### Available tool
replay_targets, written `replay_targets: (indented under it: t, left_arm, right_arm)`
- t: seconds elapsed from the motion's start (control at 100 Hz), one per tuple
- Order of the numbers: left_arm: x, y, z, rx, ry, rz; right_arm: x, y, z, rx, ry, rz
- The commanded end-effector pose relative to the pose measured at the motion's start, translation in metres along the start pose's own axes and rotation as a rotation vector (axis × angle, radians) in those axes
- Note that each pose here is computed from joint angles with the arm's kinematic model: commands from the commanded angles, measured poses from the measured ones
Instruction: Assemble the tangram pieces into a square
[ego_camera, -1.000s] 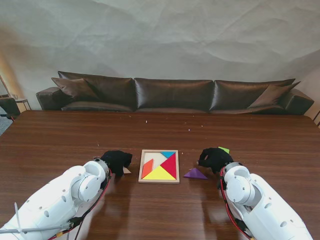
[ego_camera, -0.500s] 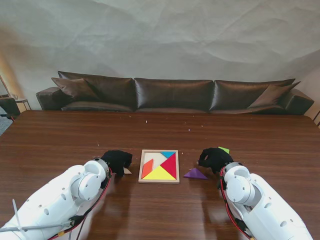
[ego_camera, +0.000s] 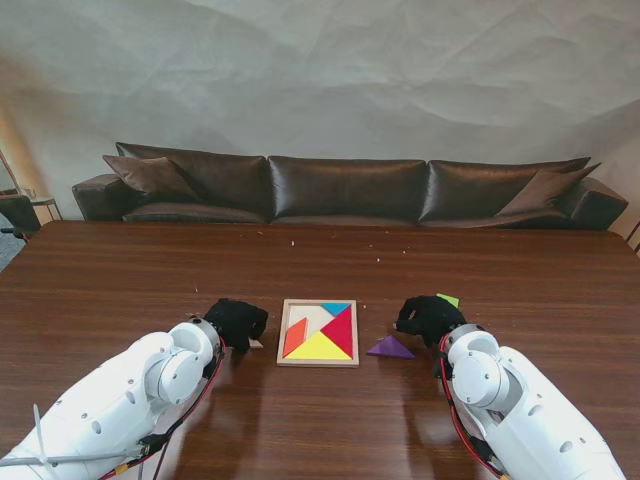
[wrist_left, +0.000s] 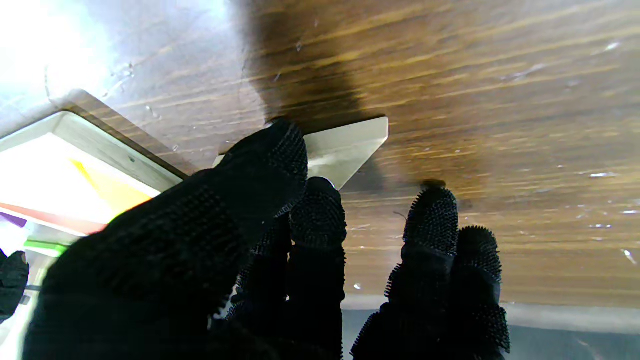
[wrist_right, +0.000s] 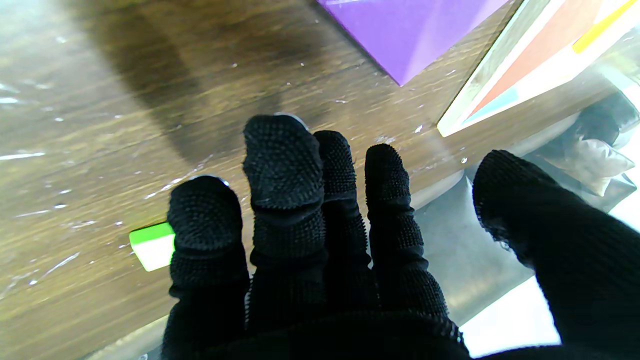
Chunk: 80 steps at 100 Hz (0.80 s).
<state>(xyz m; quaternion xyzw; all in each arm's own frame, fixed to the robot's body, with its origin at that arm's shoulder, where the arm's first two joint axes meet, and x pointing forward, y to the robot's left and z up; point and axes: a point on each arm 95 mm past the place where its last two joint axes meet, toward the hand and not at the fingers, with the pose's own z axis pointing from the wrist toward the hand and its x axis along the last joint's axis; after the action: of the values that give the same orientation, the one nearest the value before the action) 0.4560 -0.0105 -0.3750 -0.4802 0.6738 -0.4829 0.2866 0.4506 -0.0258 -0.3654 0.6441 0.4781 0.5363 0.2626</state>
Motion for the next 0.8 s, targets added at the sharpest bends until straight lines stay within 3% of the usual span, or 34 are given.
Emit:
replay_targets:
  t: [0.0, 0.29, 0.79]
  left_arm:
    - [-0.0032, 0.0449, -0.0075, -0.127, -0.020, -0.014]
    - [-0.0042, 0.0413, -0.0081, -0.128, -0.034, 0.018]
    - [-0.0060, 0.0392, -0.0069, -0.103, -0.009, -0.087]
  right_arm:
    - [0.0017, -0.0041, -0.0003, 0.021, 0.004, 0.002]
    - [0.0018, -0.0044, 0.0000, 0.022, 0.006, 0.003]
    - [0.0013, -0.0045, 0.0004, 0.025, 0.005, 0.002]
